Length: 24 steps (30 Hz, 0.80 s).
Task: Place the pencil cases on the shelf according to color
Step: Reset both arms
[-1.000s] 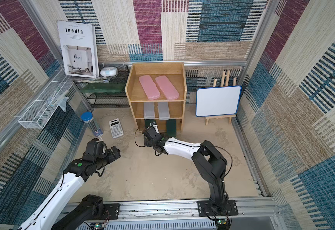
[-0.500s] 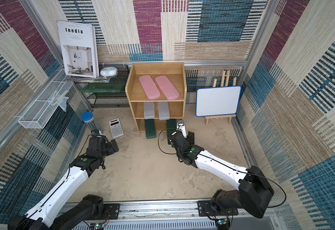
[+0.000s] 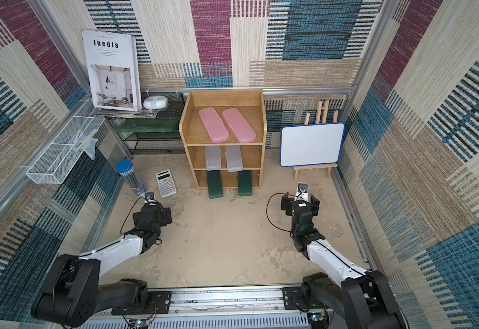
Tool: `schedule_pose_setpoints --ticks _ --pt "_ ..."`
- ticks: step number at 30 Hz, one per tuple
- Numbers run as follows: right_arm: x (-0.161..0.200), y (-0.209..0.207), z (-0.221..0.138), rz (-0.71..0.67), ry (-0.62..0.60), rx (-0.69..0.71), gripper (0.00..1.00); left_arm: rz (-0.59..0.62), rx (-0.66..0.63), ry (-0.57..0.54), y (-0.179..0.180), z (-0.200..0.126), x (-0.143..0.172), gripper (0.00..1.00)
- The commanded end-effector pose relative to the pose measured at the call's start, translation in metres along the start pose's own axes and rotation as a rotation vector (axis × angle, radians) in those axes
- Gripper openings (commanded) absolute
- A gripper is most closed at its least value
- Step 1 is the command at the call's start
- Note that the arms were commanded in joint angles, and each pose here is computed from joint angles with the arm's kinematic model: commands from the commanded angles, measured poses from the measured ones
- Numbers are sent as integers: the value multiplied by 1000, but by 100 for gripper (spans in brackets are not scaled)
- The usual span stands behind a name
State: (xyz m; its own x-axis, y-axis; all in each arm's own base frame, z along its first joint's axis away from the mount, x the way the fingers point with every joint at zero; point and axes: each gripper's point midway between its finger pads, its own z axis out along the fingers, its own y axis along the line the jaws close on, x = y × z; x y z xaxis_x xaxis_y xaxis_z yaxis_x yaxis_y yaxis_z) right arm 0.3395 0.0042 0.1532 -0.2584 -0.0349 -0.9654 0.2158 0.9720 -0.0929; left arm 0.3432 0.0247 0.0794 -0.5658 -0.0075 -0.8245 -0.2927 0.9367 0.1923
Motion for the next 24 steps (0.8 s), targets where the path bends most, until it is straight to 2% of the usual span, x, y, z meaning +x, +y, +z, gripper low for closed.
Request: schedule_pose_setpoints --ticks 1,3,6,8,9,11,16,20,22,24 --pt "-31 -8 -3 49 -191 -25 99 -4 29 -172 -10 6 -51 100" --pt "-23 -17 -1 77 -199 -7 99 19 14 -186 -9 12 -54 100" --pt "-14 -22 3 88 -211 -15 99 -11 80 -262 -12 21 -53 100" --pt "-6 -27 11 84 -201 14 100 -40 114 -193 -10 28 -48 100" --pt "-6 -26 15 83 -183 19 100 -47 109 -202 -8 31 -50 100" --pt "-5 -15 25 48 -154 -43 100 -60 129 -167 -7 35 -49 100" --pt "-1 -5 46 18 -87 -116 100 -62 136 -166 -7 36 -48 100" --pt "9 -13 40 36 -202 -86 99 -42 226 -226 -20 34 -42 97" --pt "18 -16 48 45 -103 -65 99 -41 232 -193 -20 35 -41 100" --pt "14 -19 47 57 -139 -61 99 -41 233 -200 -20 35 -41 100"
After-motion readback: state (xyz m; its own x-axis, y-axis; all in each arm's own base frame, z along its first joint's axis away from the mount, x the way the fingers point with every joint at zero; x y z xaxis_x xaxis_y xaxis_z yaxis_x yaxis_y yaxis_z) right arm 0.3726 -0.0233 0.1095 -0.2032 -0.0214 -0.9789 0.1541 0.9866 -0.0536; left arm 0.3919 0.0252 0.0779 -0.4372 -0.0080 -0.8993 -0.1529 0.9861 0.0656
